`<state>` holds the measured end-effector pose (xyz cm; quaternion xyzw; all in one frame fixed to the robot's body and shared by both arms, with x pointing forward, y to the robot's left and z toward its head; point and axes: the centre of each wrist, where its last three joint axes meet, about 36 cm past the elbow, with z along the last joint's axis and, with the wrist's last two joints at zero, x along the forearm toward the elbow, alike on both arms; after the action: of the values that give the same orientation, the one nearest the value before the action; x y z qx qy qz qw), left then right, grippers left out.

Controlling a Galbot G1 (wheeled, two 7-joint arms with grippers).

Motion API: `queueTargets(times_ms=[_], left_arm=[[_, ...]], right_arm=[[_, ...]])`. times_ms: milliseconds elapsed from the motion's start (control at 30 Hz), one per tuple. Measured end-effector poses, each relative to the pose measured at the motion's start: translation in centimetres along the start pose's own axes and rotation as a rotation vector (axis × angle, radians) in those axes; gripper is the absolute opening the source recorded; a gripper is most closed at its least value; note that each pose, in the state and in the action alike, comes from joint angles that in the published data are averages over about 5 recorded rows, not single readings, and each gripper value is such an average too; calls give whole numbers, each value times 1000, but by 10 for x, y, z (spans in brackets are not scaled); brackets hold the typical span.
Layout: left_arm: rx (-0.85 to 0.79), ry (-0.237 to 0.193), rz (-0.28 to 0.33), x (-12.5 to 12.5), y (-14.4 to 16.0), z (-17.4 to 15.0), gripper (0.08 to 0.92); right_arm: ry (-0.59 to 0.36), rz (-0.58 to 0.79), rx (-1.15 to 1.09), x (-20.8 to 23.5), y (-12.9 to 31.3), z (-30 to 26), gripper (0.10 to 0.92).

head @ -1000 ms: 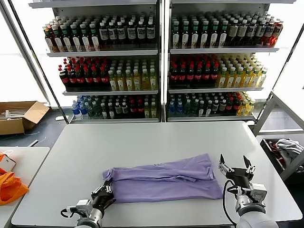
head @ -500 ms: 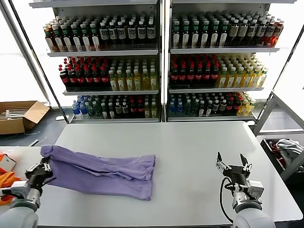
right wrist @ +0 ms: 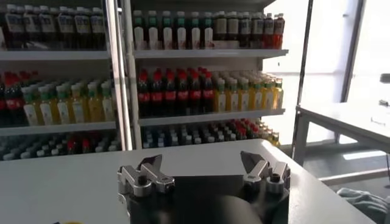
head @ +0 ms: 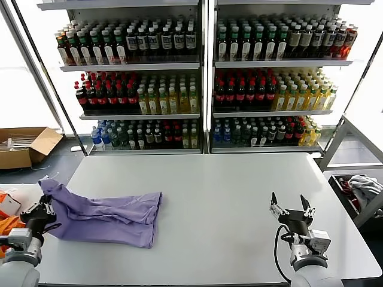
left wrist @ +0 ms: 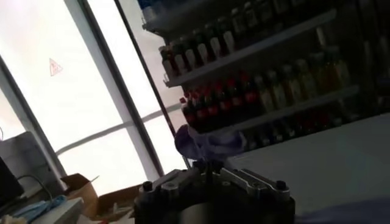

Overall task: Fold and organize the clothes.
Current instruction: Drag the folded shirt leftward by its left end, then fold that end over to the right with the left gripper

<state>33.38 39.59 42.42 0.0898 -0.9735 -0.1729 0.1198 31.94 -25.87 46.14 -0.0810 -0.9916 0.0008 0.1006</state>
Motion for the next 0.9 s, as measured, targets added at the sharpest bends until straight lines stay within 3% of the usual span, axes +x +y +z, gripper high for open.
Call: queueTargets(times_ms=[333,900], left_arm=[[88,40,171,9,-77,1,103],[190,56,376,15,-150,-31,103]], right_arm=[[2,18,-4,14,0,2,823],[21,51,-12,24,4,13,823]])
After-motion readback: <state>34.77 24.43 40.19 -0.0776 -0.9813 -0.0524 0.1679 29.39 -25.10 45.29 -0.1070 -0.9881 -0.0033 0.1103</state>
